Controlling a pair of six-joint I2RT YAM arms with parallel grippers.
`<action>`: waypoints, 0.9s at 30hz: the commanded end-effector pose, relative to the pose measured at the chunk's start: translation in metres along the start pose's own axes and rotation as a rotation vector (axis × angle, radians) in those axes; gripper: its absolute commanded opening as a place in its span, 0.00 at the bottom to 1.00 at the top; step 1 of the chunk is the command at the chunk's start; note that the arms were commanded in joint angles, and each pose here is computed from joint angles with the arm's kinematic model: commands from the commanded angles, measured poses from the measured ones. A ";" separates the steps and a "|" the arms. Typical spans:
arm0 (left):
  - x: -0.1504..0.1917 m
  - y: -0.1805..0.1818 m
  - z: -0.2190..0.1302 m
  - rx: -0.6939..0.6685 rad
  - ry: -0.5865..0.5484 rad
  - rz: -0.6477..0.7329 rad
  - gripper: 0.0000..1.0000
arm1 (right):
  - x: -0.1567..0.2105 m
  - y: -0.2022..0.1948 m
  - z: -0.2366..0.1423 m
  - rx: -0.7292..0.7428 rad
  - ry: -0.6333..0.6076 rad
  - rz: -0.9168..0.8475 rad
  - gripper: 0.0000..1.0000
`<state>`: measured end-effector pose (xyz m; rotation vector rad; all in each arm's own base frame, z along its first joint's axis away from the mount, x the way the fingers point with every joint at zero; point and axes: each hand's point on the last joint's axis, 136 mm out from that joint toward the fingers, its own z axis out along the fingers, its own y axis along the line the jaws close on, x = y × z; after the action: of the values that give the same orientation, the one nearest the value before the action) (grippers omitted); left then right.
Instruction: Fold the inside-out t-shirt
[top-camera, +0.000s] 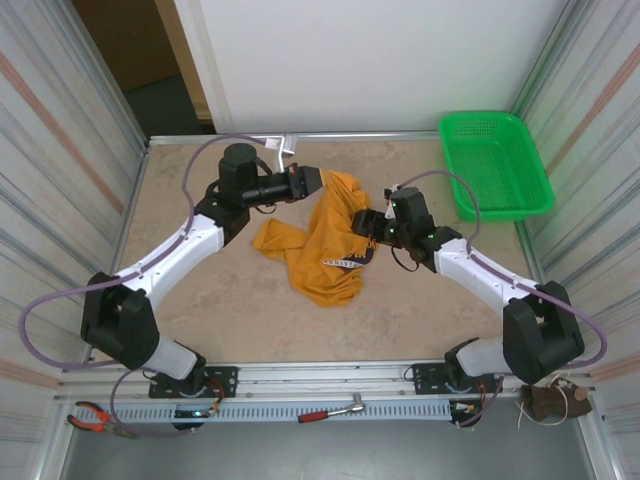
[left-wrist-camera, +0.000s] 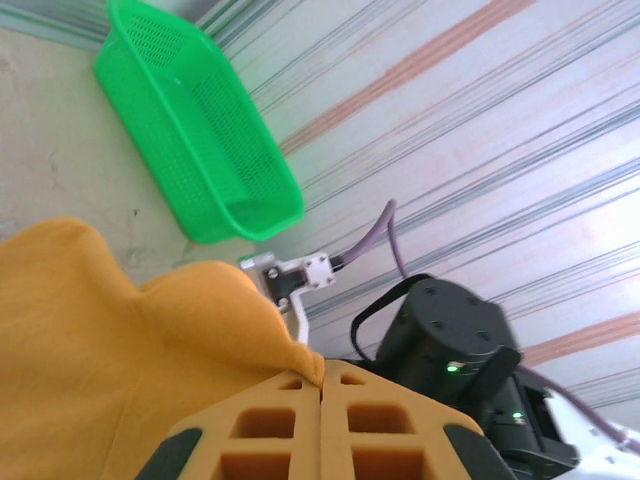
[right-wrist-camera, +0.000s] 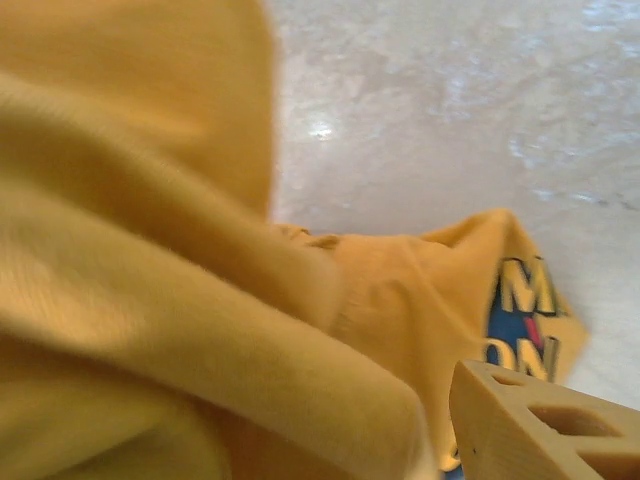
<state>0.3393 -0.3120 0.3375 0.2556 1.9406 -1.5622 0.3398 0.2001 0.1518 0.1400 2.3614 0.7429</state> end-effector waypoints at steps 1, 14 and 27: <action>-0.015 -0.051 -0.019 0.131 -0.050 0.043 0.00 | -0.014 0.006 -0.036 0.016 -0.047 -0.065 0.66; -0.014 -0.062 -0.025 0.162 -0.024 0.077 0.00 | -0.055 0.111 -0.150 -0.250 -0.250 -0.275 0.65; -0.009 -0.052 -0.027 0.123 -0.014 0.075 0.00 | -0.064 0.118 -0.078 -0.245 -0.133 -0.316 0.00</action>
<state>0.3190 -0.3092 0.3686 0.3154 1.8675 -1.6639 0.3303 0.2424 0.2683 -0.2277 2.1737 0.7636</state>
